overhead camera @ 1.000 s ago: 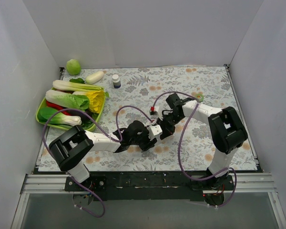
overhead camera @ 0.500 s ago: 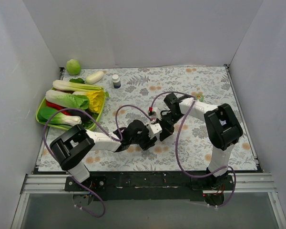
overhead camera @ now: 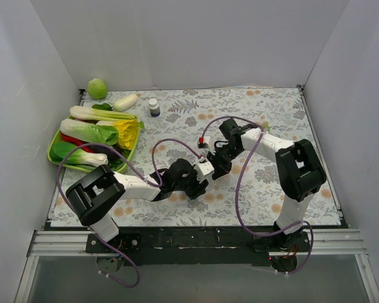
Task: Sort the pills into containers
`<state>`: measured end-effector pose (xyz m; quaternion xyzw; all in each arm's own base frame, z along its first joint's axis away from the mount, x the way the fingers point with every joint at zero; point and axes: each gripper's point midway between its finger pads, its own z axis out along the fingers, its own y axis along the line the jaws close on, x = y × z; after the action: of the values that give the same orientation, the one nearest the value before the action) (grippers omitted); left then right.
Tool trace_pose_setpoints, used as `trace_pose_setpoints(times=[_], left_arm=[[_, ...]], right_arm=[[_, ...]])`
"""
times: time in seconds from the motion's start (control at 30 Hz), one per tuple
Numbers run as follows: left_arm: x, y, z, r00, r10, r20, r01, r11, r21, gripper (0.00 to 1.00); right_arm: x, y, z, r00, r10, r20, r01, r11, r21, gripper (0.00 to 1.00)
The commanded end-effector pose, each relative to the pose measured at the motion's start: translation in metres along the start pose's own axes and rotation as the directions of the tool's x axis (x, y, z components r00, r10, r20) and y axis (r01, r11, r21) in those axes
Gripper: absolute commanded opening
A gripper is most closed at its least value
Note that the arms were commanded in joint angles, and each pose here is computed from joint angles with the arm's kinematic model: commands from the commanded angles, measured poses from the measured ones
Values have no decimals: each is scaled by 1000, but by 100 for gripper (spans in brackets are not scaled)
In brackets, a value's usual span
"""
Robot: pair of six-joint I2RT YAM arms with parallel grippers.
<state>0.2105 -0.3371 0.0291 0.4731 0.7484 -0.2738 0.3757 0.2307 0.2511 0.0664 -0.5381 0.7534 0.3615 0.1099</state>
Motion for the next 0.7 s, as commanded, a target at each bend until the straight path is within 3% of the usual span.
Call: trace_pose_setpoints(times=[0.0, 0.43, 0.53, 0.67], left_arm=[[0, -3, -8, 998, -55, -21, 54, 998, -17, 45], [-54, -3, -43, 985, -82, 151, 90, 995, -45, 79], [-62, -1, -59, 975, -91, 204, 105, 993, -61, 83], [-52, 14, -73, 950, -228, 215, 250, 965, -82, 82]], right_arm=[[23, -17, 12, 996, 63, -62, -60, 997, 50, 6], [-1, -3, 3, 1000, 15, 4, -15, 1000, -16, 7], [-14, 11, -6, 998, -48, 45, 51, 997, -64, 11], [-21, 18, -16, 984, -161, 78, 166, 984, -66, 20]])
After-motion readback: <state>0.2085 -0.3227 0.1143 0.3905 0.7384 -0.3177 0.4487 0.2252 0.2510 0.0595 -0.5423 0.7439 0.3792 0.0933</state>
